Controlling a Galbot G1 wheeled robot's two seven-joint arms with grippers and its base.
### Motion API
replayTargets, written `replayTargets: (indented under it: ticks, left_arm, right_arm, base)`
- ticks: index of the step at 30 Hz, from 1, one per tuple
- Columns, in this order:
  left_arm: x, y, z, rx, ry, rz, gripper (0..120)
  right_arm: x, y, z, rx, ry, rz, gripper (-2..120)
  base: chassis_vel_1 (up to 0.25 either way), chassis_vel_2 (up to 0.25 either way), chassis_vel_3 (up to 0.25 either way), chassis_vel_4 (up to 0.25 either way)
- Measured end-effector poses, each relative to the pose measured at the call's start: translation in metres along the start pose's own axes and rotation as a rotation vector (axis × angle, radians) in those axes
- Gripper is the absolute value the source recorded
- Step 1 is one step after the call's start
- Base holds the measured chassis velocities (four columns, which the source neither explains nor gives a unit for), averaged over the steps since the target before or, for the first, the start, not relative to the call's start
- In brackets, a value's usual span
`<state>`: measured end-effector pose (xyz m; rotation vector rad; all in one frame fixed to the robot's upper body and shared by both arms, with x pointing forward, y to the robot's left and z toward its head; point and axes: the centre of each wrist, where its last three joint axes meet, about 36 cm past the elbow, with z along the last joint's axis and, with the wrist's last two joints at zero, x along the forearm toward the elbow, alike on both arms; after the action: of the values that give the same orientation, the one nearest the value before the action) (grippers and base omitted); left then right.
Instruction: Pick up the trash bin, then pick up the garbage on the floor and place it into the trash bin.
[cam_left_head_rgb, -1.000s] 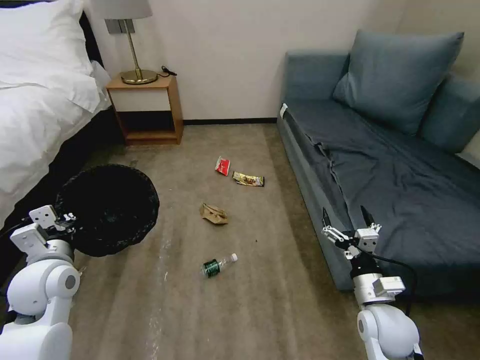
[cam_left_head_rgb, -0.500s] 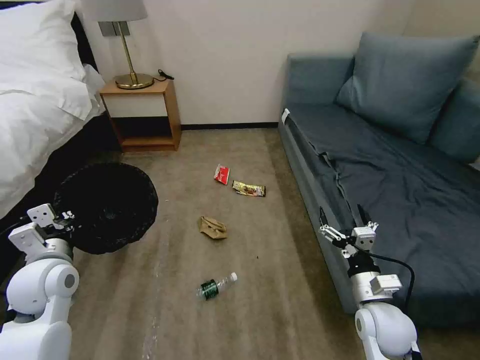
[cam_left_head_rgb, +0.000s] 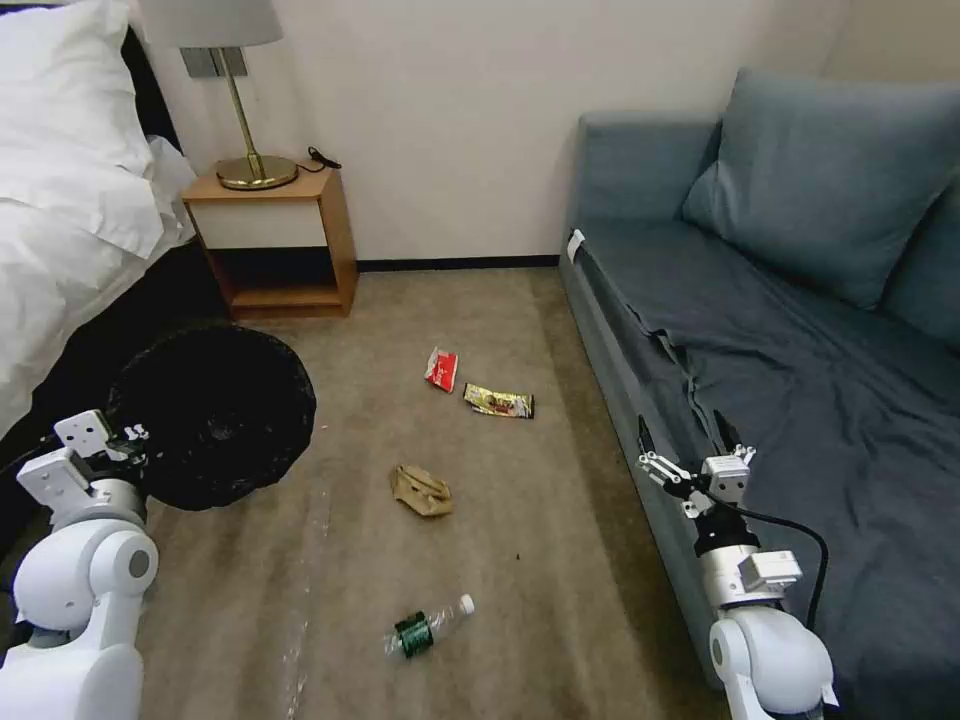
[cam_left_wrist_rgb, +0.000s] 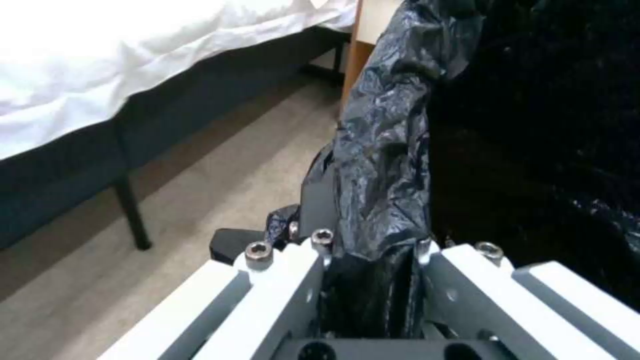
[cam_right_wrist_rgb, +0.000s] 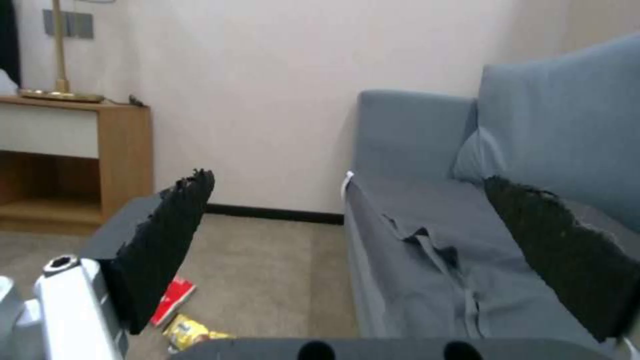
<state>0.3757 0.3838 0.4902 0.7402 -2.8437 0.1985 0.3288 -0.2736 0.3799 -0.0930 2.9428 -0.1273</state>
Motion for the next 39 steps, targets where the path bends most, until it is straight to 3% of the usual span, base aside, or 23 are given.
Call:
replayTargets:
  ticks: [6,11,18,20,21,23,24,25,30,32,36,39]
  left_arm:
    - [0.0,0.001,0.001,0.004,0.0,-0.004,2]
    - [-0.001,0.001,0.004,0.007,0.004,-0.007,2]
    - [-0.002,-0.005,0.003,0.026,0.036,0.013,2]
    - [-0.003,-0.007,0.003,0.021,0.047,0.011,2]
    - [-0.003,-0.007,0.003,0.021,0.047,0.011,2]
    - [-0.003,-0.011,0.005,0.01,0.058,0.002,2]
    - [-0.003,-0.011,0.005,0.01,0.058,0.002,2]
    - [-0.001,-0.015,0.009,0.007,0.066,-0.003,2]
    - [0.005,-0.027,0.014,0.012,0.085,0.001,2]
    - [0.007,-0.031,0.014,0.009,0.086,0.003,2]
    - [0.009,-0.032,0.012,0.004,0.081,0.001,2]
    - [0.01,-0.03,0.012,-0.007,0.076,-0.009,2]
  right_arm:
    - [-0.003,0.004,0.004,0.01,-0.021,-0.01,100]
    - [-0.012,0.003,0.011,0.065,-0.04,-0.097,100]
    - [-0.055,-0.009,0.019,0.144,-0.043,-0.369,100]
    - [-0.084,-0.027,0.025,0.22,-0.032,-0.551,100]
    - [-0.084,-0.027,0.025,0.22,-0.032,-0.551,100]
    - [-0.117,-0.048,0.034,0.31,0.013,-0.774,100]
    - [-0.117,-0.048,0.034,0.31,0.013,-0.774,100]
    - [-0.131,-0.048,0.044,0.338,0.061,-0.906,100]
    - [-0.149,-0.022,0.07,0.363,0.143,-1.129,100]
    - [-0.16,0.002,0.078,0.373,0.159,-1.231,100]
    - [-0.172,0.03,0.084,0.385,0.17,-1.328,100]
    - [-0.174,0.068,0.104,0.368,0.229,-1.471,100]
  base:
    - [-0.149,0.141,0.137,-0.141]
    - [-0.116,0.115,0.105,-0.127]
    - [-0.011,0.011,0.007,-0.006]
    - [0.0,0.0,0.0,0.0]
    - [0.0,0.0,0.0,0.0]
    - [0.0,0.0,0.0,0.0]
    - [0.0,0.0,0.0,0.0]
    - [0.0,0.0,0.0,0.0]
    - [0.0,0.0,0.0,0.0]
    - [0.0,0.0,0.0,0.0]
    - [0.0,0.0,0.0,0.0]
    - [0.0,0.0,0.0,0.0]
